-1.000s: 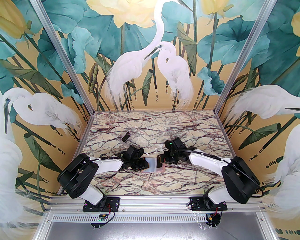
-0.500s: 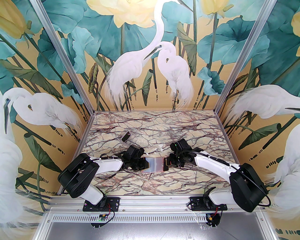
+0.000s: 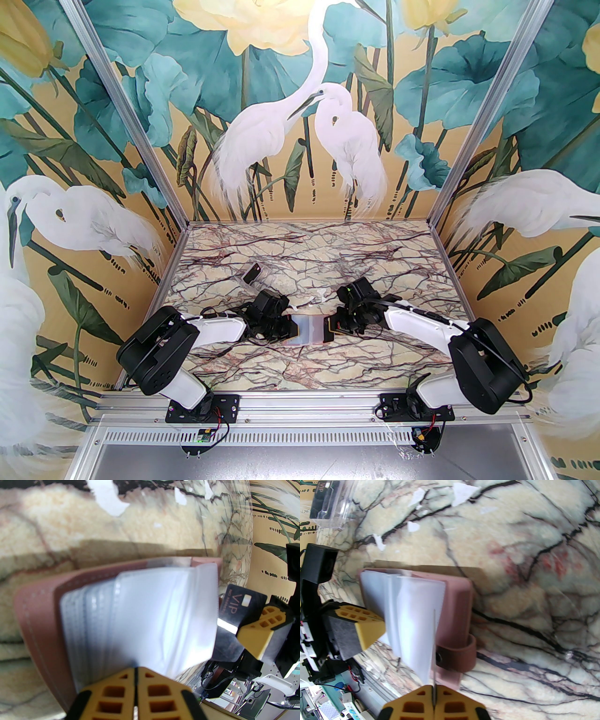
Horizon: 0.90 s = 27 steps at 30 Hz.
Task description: Put the credit cards into the card holder
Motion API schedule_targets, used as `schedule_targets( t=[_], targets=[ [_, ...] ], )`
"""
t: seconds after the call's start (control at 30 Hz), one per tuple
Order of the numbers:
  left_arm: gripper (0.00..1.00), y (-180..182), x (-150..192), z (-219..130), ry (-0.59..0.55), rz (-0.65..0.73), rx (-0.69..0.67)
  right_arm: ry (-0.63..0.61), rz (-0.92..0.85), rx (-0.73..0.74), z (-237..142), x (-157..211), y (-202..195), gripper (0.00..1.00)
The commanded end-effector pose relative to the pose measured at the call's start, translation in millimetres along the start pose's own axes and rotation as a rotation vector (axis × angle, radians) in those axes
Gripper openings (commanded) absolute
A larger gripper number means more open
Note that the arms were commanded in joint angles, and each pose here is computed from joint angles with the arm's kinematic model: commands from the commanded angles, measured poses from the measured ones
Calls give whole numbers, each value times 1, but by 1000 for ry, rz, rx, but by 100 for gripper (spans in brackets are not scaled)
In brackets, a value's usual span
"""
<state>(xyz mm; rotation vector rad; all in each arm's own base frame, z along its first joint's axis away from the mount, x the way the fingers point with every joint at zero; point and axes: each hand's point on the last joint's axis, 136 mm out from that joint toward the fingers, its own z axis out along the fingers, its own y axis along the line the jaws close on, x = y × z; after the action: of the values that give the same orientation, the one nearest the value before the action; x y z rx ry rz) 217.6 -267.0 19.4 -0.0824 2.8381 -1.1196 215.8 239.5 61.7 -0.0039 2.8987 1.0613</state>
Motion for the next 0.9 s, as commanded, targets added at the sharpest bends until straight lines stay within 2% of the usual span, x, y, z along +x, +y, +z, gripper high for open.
schedule_targets(
  t=[0.0,0.43,0.63,0.87],
  targets=[
    [10,44,13,8,19,-63,-149,5,19,-66,4,-6,13,0],
    [22,37,11,-5,-14,-52,-153,33,-3,-138,24,-11,45,0],
    [36,29,3,-27,-71,-27,-188,51,-22,-136,36,-13,54,0],
    [42,25,-3,-51,-141,-10,-223,56,-42,-152,40,-14,62,0]
  ],
)
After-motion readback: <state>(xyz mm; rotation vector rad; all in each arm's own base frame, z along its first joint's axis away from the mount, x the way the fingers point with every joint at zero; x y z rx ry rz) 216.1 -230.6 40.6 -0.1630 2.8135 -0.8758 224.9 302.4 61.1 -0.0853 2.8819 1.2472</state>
